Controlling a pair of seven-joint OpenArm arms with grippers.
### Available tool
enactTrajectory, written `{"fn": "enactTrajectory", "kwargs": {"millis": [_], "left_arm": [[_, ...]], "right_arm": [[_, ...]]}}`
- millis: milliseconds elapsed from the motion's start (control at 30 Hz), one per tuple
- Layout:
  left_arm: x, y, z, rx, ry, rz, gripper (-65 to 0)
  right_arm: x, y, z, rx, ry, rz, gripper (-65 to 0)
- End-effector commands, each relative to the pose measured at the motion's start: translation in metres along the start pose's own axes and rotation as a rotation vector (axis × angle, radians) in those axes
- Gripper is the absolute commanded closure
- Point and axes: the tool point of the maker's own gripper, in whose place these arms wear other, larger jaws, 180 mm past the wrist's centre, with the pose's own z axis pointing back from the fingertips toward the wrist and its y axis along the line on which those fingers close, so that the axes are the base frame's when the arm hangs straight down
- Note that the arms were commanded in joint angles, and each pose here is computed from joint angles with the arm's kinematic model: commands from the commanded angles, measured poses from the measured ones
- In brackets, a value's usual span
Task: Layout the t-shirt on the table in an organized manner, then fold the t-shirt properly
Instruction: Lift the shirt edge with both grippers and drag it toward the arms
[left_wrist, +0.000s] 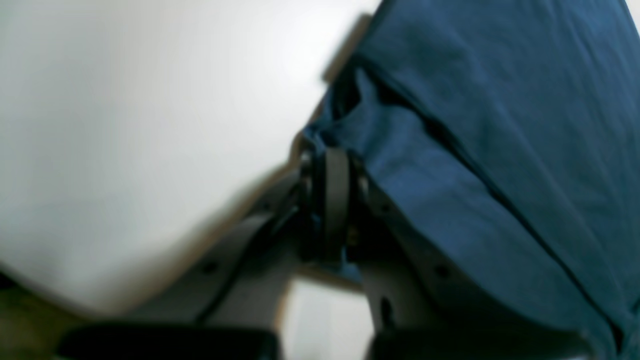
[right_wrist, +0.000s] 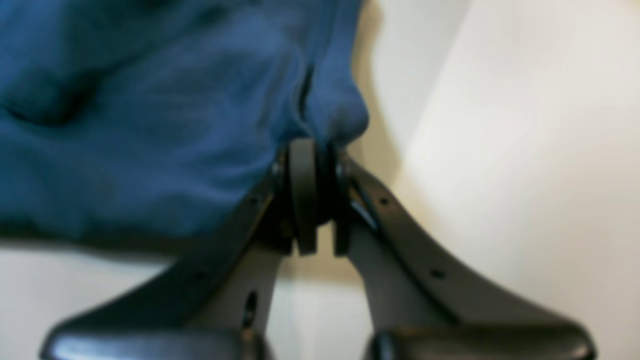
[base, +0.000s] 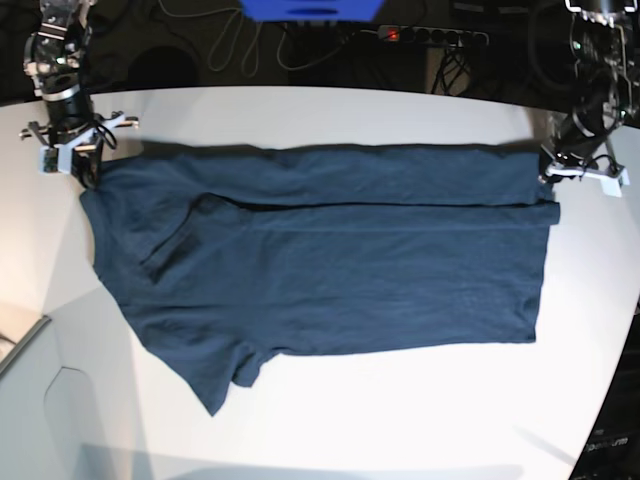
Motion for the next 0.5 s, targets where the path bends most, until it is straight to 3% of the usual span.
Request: {"fn": "enactTrajectory", "kwargs": {"millis": [0, 300, 467], "left_arm": [[0.029, -0.004, 0.011, -0.017, -0.081, -0.020, 0.0], [0.097, -0.022, 0.042, -0.065, -0.279, 0.003, 0.0], [0.108, -0.028, 0.039, -0.084, -0.217, 0.043, 0.0]], "right_arm": [[0.017, -0.006, 0.005, -0.007, -0.056, 0.022, 0.0], [0.072, -0.001, 0.007, -0.008, -0.188, 0.069, 0.0], [0.078, -0.003, 0.005, -0.025, -0.208, 0.053, 0.0]]}}
